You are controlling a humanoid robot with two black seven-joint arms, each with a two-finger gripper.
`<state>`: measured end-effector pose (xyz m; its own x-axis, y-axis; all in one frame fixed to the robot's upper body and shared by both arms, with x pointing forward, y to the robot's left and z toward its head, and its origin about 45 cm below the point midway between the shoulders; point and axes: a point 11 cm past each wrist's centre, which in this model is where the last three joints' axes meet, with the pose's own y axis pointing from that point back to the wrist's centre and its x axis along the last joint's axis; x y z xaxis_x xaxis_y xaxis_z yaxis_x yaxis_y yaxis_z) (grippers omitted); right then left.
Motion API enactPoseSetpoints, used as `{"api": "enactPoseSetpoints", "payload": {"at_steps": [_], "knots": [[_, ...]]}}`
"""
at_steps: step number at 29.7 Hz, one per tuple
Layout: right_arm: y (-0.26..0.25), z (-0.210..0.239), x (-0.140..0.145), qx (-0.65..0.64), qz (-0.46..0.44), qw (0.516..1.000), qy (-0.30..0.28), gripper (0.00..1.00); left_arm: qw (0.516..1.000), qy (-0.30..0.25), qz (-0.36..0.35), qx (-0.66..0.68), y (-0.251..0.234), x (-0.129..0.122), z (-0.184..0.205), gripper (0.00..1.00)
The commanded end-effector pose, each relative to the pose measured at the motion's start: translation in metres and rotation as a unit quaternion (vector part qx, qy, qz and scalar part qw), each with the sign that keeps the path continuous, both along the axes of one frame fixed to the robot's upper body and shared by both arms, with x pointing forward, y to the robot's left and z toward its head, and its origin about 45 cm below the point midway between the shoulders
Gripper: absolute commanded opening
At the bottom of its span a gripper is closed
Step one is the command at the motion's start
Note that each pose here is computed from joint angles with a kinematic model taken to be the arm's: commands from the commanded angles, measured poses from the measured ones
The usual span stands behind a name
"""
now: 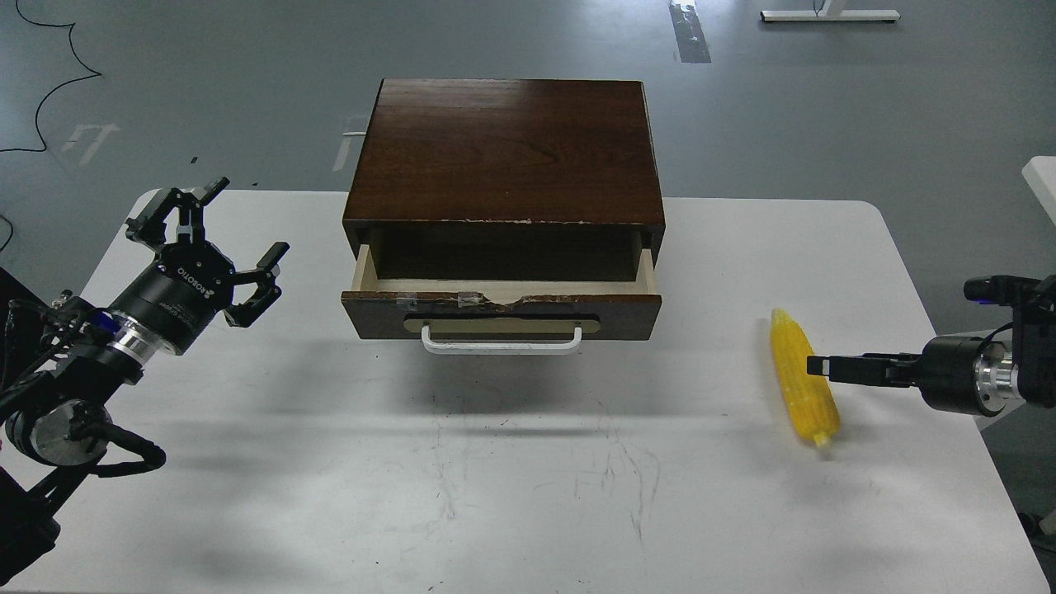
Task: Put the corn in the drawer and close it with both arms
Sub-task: 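Close the right gripper around the yellow corn cob, then lift the corn with the right gripper and carry it over the drawer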
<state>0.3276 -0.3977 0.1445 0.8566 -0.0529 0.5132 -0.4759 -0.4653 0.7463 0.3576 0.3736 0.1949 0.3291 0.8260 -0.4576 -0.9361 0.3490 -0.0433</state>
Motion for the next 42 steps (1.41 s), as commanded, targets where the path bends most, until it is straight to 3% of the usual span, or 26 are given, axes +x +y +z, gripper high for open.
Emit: {"api": "enactPoseSetpoints", "payload": {"at_steps": [1,9,10,12,13,19,22,26,30,37,42], "knots": [[-0.001,-0.002,0.001,-0.001,-0.003,1.0,0.0,0.89,1.0,0.0,0.0,0.0,0.0,0.0,0.0,1.0],[-0.005,-0.012,-0.007,-0.015,0.001,1.0,0.019,0.78,1.0,0.0,0.0,-0.001,-0.001,0.0,0.0,1.0],[-0.004,-0.012,-0.007,-0.014,0.001,1.0,0.019,0.71,1.0,0.0,0.0,-0.001,-0.001,0.0,0.0,1.0],[-0.004,-0.013,-0.007,-0.014,0.001,1.0,0.02,0.65,1.0,0.0,0.0,-0.001,-0.001,0.0,0.0,1.0],[-0.004,-0.013,-0.007,-0.014,0.001,1.0,0.02,0.53,1.0,0.0,0.0,-0.001,-0.001,0.0,0.0,1.0],[-0.006,-0.01,-0.007,-0.014,-0.001,1.0,0.019,0.15,1.0,0.0,0.0,-0.001,-0.001,0.0,0.0,1.0],[-0.007,-0.01,-0.008,-0.014,0.0,1.0,0.018,0.05,1.0,0.0,0.0,-0.001,-0.001,0.0,0.0,1.0],[-0.006,-0.005,-0.004,-0.014,0.002,1.0,0.012,0.0,1.0,0.0,0.0,0.0,0.0,0.0,0.0,1.0],[-0.004,0.028,0.013,-0.013,0.012,1.0,-0.023,0.0,1.0,0.0,0.0,0.001,0.001,0.0,0.0,1.0],[0.021,0.16,0.075,-0.017,0.056,0.985,-0.16,0.0,1.0,-0.001,-0.002,-0.002,-0.002,0.001,0.0,1.0],[0.076,0.223,0.105,-0.038,0.127,0.97,-0.203,0.0,1.0,-0.001,-0.001,-0.001,-0.001,0.001,0.001,1.0]]}}
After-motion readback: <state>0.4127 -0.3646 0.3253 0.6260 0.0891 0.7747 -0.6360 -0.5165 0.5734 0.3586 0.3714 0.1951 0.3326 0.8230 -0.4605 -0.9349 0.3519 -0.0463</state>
